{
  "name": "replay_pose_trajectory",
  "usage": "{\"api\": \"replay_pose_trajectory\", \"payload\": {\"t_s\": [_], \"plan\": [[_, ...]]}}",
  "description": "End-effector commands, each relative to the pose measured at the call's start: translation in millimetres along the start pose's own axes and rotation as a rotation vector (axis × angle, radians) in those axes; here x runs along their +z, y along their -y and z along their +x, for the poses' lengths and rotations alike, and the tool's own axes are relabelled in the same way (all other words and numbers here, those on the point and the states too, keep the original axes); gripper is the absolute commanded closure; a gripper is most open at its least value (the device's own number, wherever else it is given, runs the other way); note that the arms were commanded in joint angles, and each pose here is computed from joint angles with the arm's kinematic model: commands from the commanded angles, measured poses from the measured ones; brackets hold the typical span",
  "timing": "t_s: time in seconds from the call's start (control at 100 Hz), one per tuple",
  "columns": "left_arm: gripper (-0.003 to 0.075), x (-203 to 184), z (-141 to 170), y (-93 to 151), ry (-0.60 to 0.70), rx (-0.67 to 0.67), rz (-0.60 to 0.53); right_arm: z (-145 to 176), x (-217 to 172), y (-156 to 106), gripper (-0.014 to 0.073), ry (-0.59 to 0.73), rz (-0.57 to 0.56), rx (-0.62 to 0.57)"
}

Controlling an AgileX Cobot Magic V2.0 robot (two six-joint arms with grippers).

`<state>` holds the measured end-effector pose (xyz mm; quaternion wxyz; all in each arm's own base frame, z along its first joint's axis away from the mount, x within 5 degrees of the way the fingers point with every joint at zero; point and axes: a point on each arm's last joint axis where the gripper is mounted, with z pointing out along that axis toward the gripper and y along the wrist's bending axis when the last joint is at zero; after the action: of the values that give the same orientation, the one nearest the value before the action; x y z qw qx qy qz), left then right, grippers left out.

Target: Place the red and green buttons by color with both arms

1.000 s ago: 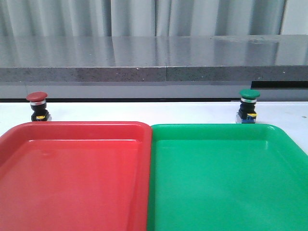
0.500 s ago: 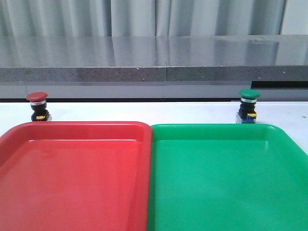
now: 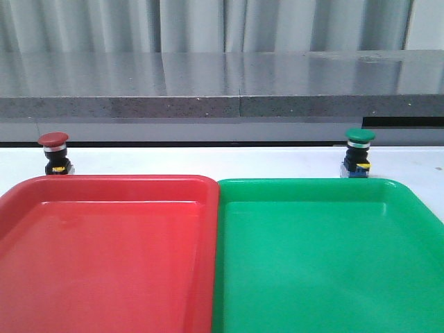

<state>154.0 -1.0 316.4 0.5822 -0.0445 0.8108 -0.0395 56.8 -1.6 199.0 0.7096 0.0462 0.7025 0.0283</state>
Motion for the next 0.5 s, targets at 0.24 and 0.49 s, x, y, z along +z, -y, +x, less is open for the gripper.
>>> {"api": "replay_pose_trajectory", "payload": {"t_s": [0.24,0.49], "plan": [[0.0282,45.9,-38.3,10.8,-0.047,-0.006,0.027,-14.1,-3.1,-1.6,0.0658,0.115,-0.011,-0.011],[0.0282,97.3,-58.6,38.4,-0.237,0.033,0.092,-14.1,-3.1,-1.6,0.0658,0.115,-0.011,-0.011]]}}
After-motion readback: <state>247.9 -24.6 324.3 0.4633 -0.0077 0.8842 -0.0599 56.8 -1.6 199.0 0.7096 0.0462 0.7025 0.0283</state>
